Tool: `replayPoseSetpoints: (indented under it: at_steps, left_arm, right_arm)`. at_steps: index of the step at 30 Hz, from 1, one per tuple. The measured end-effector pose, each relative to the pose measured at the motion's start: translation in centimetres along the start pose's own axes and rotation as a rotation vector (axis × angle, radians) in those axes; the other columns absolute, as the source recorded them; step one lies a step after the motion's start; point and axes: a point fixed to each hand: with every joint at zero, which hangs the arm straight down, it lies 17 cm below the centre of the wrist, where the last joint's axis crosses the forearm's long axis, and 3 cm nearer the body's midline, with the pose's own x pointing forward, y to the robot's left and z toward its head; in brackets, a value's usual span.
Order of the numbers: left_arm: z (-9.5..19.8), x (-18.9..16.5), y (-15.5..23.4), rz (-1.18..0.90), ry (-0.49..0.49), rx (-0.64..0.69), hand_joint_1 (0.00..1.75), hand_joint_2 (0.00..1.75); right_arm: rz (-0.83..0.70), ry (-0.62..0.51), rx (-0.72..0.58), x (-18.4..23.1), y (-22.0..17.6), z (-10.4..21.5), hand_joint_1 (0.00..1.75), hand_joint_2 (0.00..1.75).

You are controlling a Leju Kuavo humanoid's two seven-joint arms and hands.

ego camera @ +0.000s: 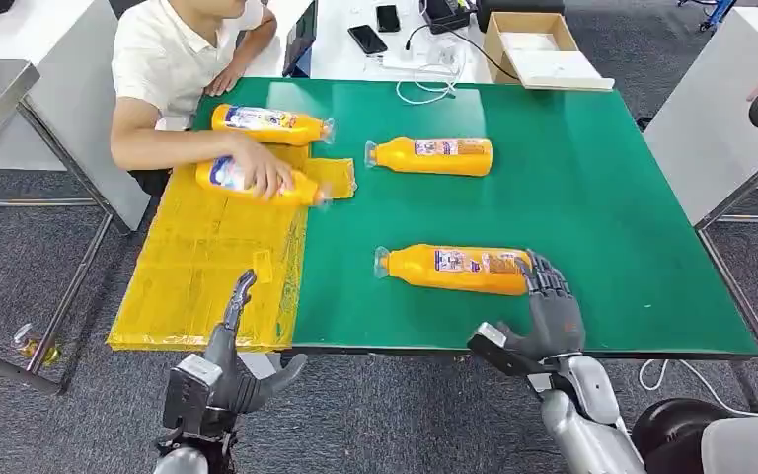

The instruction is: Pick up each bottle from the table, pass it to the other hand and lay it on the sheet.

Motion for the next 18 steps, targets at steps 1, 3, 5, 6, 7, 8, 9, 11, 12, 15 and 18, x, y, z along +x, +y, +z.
replayPoseSetpoints:
  at_steps: [1,3,5,6,7,8,9,11,12,15,18]
  left_arm:
    - [-0.2,-0.1,-0.1,-0.003,0.003,-0.006,0.00,1.75]
    - [-0.8,-0.1,-0.4,-0.009,0.003,-0.023,0.00,1.75]
    - [-1.5,0.1,-0.7,-0.015,-0.003,-0.037,0.00,1.75]
    - [-1.9,0.2,-1.0,-0.019,-0.006,-0.045,0.00,1.75]
    - [-2.2,0.2,-1.3,-0.021,-0.008,-0.057,0.00,1.75]
    - [-2.4,0.3,-1.4,-0.021,-0.011,-0.062,0.00,1.75]
    - [-2.6,0.3,-1.5,-0.023,-0.013,-0.067,0.00,1.75]
    - [-3.0,0.4,-1.7,-0.026,-0.017,-0.075,0.00,1.75]
    - [-3.2,0.5,-1.8,-0.026,-0.020,-0.079,0.00,1.75]
    - [-3.7,0.7,-2.3,-0.030,-0.030,-0.094,0.00,1.75]
    - [-4.0,1.0,-2.7,-0.030,-0.039,-0.104,0.00,1.75]
  right_arm:
    - [0.013,0.020,0.031,-0.5,0.6,-0.2,0.00,1.75]
    - [0.033,0.050,0.075,-1.1,1.2,-1.1,0.00,1.75]
    - [0.052,0.068,0.096,-1.5,1.2,-1.9,0.00,1.75]
    - [0.064,0.075,0.102,-1.6,1.1,-2.3,0.00,1.75]
    - [0.073,0.082,0.110,-1.8,1.1,-2.7,0.00,1.75]
    - [0.076,0.084,0.109,-1.8,0.9,-3.0,0.00,1.75]
    - [0.077,0.087,0.113,-1.8,0.8,-3.2,0.00,1.75]
    - [0.083,0.087,0.111,-1.7,0.5,-3.8,0.00,1.75]
    - [0.091,0.085,0.115,-1.6,0.4,-4.1,0.00,1.75]
    - [0.103,0.073,0.116,-0.9,0.5,-4.6,0.00,1.75]
    - [0.106,0.058,0.107,0.1,0.4,-5.2,0.00,1.75]
